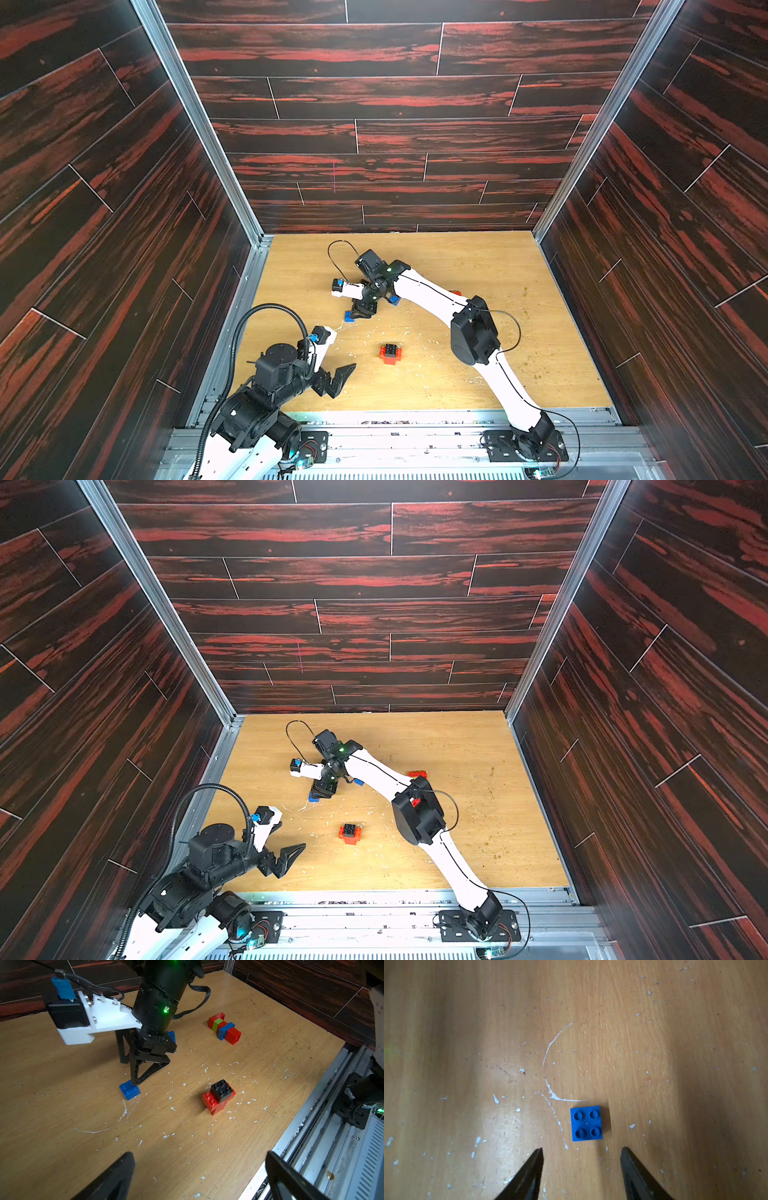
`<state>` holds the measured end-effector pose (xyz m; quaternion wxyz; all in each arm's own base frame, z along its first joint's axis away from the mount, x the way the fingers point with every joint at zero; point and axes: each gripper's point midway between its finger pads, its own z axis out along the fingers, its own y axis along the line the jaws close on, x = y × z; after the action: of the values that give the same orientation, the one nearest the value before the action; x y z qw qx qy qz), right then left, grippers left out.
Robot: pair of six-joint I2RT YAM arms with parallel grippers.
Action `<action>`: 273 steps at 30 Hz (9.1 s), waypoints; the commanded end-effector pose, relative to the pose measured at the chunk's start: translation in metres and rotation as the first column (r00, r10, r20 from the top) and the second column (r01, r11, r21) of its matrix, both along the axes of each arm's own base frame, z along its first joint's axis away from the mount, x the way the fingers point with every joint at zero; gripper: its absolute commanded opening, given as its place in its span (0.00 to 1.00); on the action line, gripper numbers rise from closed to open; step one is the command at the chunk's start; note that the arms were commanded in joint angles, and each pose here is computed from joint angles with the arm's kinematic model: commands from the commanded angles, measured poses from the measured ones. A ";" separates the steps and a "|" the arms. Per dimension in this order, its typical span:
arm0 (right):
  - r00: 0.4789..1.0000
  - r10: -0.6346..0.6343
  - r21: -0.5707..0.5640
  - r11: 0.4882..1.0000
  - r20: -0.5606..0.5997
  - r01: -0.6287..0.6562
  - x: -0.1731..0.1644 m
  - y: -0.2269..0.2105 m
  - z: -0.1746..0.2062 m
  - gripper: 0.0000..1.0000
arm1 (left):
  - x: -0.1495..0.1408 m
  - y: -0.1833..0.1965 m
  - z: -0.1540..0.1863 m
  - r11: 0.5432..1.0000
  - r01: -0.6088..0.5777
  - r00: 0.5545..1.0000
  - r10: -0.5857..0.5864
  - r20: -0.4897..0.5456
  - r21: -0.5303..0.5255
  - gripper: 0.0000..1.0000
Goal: Assemble the letter f with lego
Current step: Pick up the lego brick from the center of the board, then assemble the lego brick with the lego brick.
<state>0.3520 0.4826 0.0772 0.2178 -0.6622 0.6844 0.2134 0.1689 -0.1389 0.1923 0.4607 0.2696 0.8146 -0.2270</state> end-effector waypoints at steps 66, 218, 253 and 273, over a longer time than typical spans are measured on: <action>0.994 -0.042 -0.028 0.999 -0.098 0.039 -0.004 0.018 -0.055 0.31 | 0.000 -0.001 -0.003 1.000 0.003 1.000 -0.003 -0.006 0.004 1.00; 0.989 -0.082 -0.200 0.978 -0.121 0.057 -0.152 -0.158 -0.019 0.19 | -0.001 -0.003 -0.003 1.000 0.007 1.000 -0.007 -0.005 0.004 1.00; 0.995 -0.080 -0.227 0.972 -0.063 0.064 -0.143 -0.155 -0.014 0.27 | 0.000 -0.004 -0.004 1.000 0.007 1.000 -0.007 -0.010 0.006 1.00; 0.996 -0.082 -0.078 0.994 -0.047 0.078 -0.131 -0.141 0.040 0.55 | -0.001 -0.003 -0.003 1.000 0.006 1.000 -0.006 -0.006 0.005 1.00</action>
<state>0.2224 0.3395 0.0940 0.1674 -0.6397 0.7285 0.1788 0.1675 -0.1418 0.1902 0.4556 0.2741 0.8160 -0.2270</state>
